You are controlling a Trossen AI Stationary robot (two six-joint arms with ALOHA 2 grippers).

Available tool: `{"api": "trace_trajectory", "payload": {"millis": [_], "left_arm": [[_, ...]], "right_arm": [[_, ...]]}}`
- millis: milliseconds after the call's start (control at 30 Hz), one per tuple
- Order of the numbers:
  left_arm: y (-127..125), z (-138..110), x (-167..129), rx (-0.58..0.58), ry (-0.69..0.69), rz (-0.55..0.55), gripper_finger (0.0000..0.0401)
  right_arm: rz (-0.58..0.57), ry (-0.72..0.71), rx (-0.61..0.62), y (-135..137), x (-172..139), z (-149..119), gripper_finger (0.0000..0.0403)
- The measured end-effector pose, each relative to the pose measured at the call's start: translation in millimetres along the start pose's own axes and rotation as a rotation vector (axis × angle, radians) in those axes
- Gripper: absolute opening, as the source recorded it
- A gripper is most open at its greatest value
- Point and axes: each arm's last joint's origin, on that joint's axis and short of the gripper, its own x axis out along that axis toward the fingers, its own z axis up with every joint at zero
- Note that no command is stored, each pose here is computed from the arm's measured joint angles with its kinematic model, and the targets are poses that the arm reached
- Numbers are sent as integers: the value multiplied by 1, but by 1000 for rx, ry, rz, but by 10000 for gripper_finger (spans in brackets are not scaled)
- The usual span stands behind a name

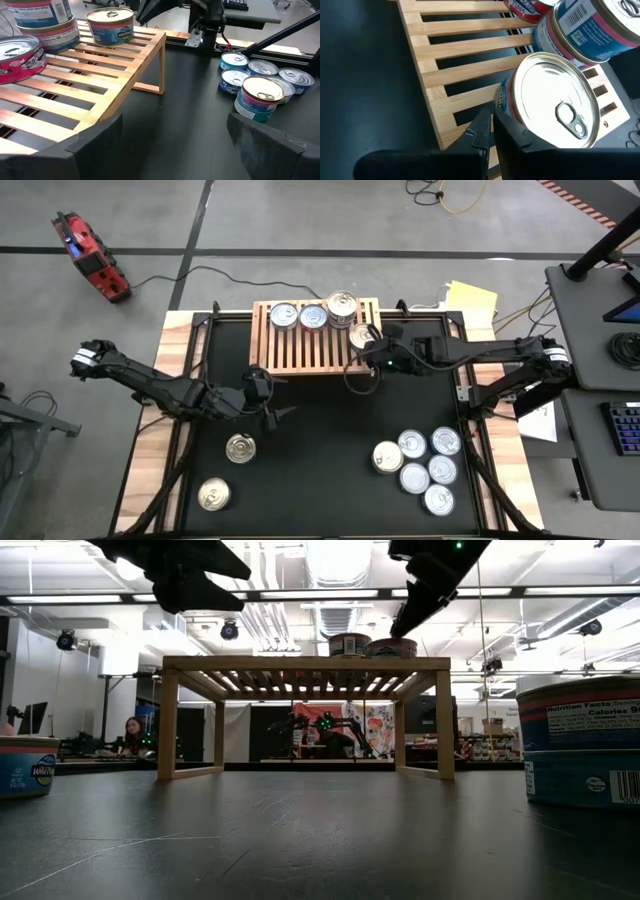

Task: Stack canned seafood by type on shelf
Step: Put the blue and pink tuna can on the shelf

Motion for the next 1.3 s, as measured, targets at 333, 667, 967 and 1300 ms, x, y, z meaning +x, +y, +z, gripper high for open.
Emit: {"api": "trace_trajectory", "payload": {"millis": [333, 667, 967, 1300], "left_arm": [[-2, -1, -1, -11, 3, -9, 334], [-2, -1, -1, -10, 3, -10, 334], [-2, -2, -1, -6, 10, -8, 334], [-2, -2, -1, -6, 10, -9, 334]], "right_arm": [[-27, 9, 25, -9, 8, -3, 12], [-46, -6, 45, -16, 11, -2, 12], [-68, -1, 62, -22, 13, -2, 12], [-79, 5, 70, -26, 14, -3, 12]]}}
